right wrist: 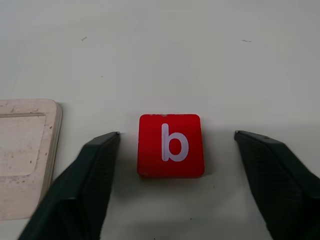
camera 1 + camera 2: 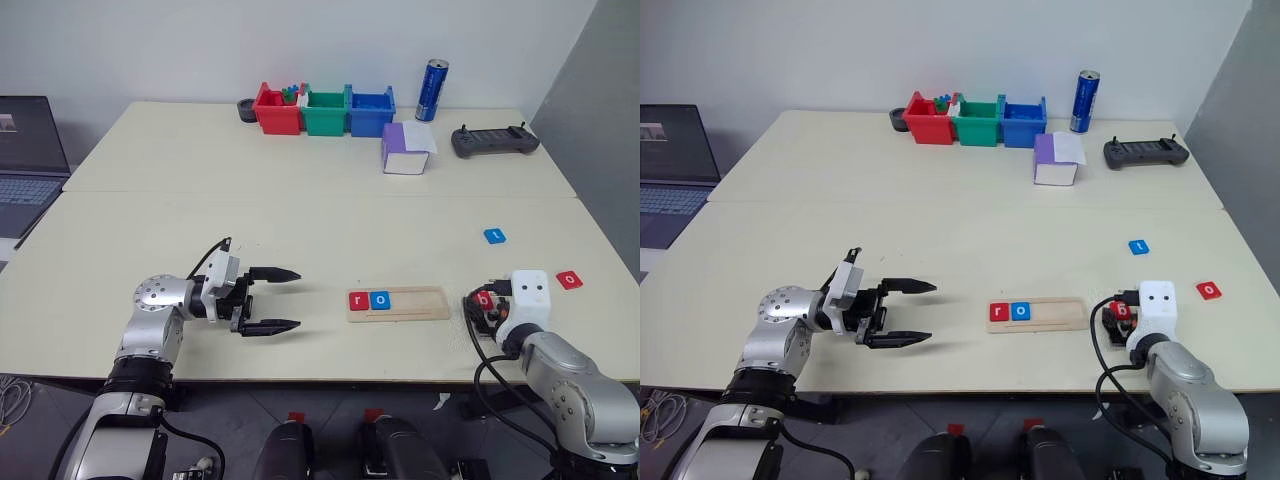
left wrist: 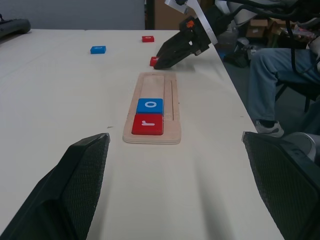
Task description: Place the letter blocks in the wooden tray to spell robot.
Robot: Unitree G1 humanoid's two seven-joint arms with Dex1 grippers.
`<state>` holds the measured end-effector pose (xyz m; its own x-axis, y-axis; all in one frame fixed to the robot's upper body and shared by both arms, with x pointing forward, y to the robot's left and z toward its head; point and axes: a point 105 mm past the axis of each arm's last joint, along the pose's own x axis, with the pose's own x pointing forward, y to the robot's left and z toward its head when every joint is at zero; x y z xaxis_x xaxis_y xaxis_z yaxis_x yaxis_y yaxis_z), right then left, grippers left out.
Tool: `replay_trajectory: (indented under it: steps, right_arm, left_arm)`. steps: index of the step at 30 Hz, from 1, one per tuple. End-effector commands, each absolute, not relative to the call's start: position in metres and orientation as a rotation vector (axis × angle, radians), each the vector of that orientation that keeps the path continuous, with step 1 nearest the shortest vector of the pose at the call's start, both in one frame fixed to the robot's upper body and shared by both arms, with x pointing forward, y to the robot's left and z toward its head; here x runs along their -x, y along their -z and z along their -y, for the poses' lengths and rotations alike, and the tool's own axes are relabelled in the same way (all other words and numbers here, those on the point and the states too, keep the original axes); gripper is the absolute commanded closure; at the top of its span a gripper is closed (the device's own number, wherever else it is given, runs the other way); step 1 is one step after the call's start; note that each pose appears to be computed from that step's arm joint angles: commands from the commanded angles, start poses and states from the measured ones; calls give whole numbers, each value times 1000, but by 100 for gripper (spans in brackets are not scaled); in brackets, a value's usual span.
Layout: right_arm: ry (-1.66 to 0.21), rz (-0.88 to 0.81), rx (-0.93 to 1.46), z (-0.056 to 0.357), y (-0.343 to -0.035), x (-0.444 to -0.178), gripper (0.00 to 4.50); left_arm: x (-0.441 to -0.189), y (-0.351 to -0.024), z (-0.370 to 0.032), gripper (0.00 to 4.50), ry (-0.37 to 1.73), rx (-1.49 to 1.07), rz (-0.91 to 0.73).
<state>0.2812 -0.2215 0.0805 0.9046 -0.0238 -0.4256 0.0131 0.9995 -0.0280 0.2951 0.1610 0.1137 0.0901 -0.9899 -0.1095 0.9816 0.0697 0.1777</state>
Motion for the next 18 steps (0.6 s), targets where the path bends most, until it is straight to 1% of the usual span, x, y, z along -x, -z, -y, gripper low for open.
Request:
replay_trajectory:
  steps: [1,3,4,5,7,9,11,15,16,18]
  right_arm:
    - [-48,-412,65,225,-101,-282,7]
    - [-214,-401,114,226,-117,-277,7]
    - [-266,-402,132,227,-122,-275,7]
    - [-356,-405,175,230,-126,-272,7]
    - [-552,-420,258,236,-133,-267,7]
    - [-658,-447,292,245,-134,-267,7]
    - [-773,-472,341,252,-136,-275,7]
    - [-901,-495,496,265,-135,-301,7]
    - [-934,-502,553,266,-133,-307,7]
    - [-1026,-547,662,270,-124,-310,7]
  left_arm:
    - [-295,-121,-161,0,1485,-260,69]
    - [-295,-121,-162,0,1481,-265,70]
    - [-295,-121,-161,0,1480,-266,71]
    - [-295,-122,-161,0,1479,-268,71]
    - [-295,-122,-162,0,1476,-271,71]
    - [-294,-121,-163,0,1476,-272,69]
    - [-293,-120,-162,0,1477,-273,69]
    - [-293,-120,-164,0,1474,-283,69]
    - [-293,-120,-165,0,1472,-287,68]
    - [-292,-119,-167,0,1465,-299,67]
